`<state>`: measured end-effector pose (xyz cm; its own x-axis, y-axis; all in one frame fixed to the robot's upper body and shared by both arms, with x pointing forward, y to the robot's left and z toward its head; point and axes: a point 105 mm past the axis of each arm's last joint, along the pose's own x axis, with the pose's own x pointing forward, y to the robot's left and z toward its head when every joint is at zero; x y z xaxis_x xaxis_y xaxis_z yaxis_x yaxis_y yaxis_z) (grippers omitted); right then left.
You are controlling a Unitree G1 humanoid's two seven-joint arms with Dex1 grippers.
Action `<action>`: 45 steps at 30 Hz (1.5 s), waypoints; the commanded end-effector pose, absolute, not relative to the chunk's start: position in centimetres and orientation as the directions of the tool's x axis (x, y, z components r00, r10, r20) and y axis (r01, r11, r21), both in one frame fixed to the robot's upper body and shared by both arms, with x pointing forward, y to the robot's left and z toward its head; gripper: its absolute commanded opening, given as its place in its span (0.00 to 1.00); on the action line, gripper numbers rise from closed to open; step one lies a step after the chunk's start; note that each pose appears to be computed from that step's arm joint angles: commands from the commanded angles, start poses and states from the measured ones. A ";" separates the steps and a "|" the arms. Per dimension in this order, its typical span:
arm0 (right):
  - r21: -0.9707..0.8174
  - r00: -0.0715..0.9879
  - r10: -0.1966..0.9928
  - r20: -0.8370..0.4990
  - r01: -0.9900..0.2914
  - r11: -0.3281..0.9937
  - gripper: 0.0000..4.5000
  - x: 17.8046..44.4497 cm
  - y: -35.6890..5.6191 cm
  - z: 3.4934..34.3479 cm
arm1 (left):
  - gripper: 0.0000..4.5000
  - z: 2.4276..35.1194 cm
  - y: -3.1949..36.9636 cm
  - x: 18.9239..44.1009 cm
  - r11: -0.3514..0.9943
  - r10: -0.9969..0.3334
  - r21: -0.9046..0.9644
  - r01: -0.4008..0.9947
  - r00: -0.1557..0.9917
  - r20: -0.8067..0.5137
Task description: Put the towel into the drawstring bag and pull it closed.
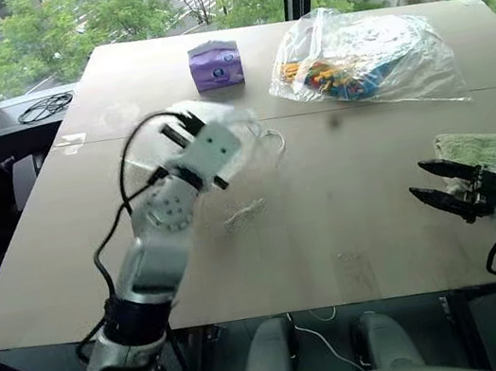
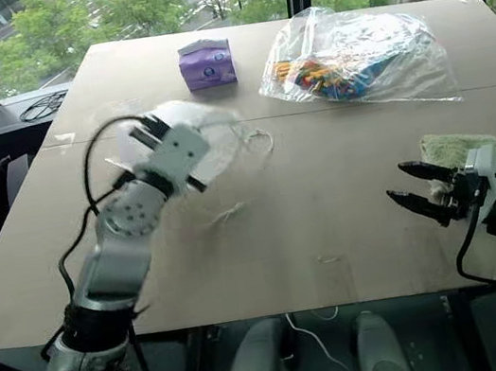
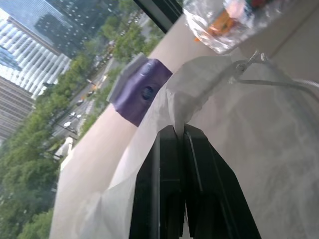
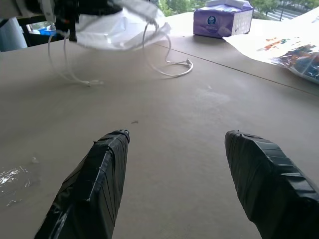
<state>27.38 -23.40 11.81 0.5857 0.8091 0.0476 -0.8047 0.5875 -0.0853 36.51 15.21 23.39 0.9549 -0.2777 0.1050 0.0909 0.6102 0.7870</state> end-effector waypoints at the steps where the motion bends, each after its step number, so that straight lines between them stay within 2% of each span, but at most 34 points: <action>1: -0.172 0.652 0.754 0.085 -0.735 0.655 0.73 28.1 -24.1 12.9 | 0.02 21.3 14.6 37.0 0.803 -0.313 0.541 0.251 0.949 0.024; 3: -0.191 0.703 0.706 0.084 -0.684 0.704 0.73 28.9 -24.6 13.3 | 0.02 22.8 14.5 37.4 0.862 -0.323 0.431 0.268 0.944 0.060; 5: -0.227 0.754 0.651 0.088 -0.621 0.750 0.73 29.6 -25.3 14.0 | 0.02 23.6 14.8 37.9 0.849 -0.332 0.455 0.268 0.941 0.065; 8: -0.305 0.828 0.554 0.092 -0.506 0.807 0.73 30.7 -27.0 14.8 | 0.02 24.3 15.3 38.6 0.880 -0.334 0.376 0.291 0.941 0.053; 12: -0.415 0.901 0.432 0.031 -0.381 0.826 0.99 31.5 -29.2 15.4 | 0.00 25.3 14.9 38.6 0.860 -0.395 0.370 0.351 0.918 0.048; 18: -0.522 0.827 0.539 -0.159 -0.534 0.665 0.99 29.2 -28.2 15.0 | 0.00 25.7 15.2 38.6 0.844 -0.419 0.382 0.376 0.907 0.032; 22: -0.555 0.796 0.544 -0.266 -0.588 0.589 0.99 28.2 -28.5 14.3 | 0.00 25.4 15.4 38.7 0.838 -0.422 0.390 0.383 0.906 0.017; 26: -0.590 0.819 0.491 -0.297 -0.562 0.580 0.99 28.8 -29.5 13.5 | 0.00 25.1 15.0 38.7 0.825 -0.440 0.398 0.402 0.898 0.004; 33: -0.542 0.779 0.494 -0.387 -0.625 0.562 0.99 28.3 -29.7 11.5 | 0.00 25.2 15.1 38.6 0.814 -0.448 0.411 0.410 0.894 -0.005; 39: -0.683 0.871 0.333 -0.360 -0.489 0.543 0.99 30.0 -32.0 11.8 | 0.00 25.0 15.3 38.6 0.813 -0.443 0.417 0.407 0.897 -0.013; 42: -0.700 0.911 0.256 -0.324 -0.412 0.583 0.99 30.8 -33.1 12.2 | 0.00 24.7 15.2 38.6 0.807 -0.447 0.422 0.412 0.894 -0.020; 45: -0.643 0.925 0.213 -0.316 -0.374 0.668 0.99 31.4 -33.4 11.9 | 0.00 24.6 15.0 38.7 0.804 -0.451 0.424 0.417 0.892 -0.024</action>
<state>30.97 -32.87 10.98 0.9016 0.2483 -0.3543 -0.4286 0.6234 -0.6539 38.86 15.15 23.46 0.8946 -0.4425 -0.0621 0.4292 0.8123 0.3949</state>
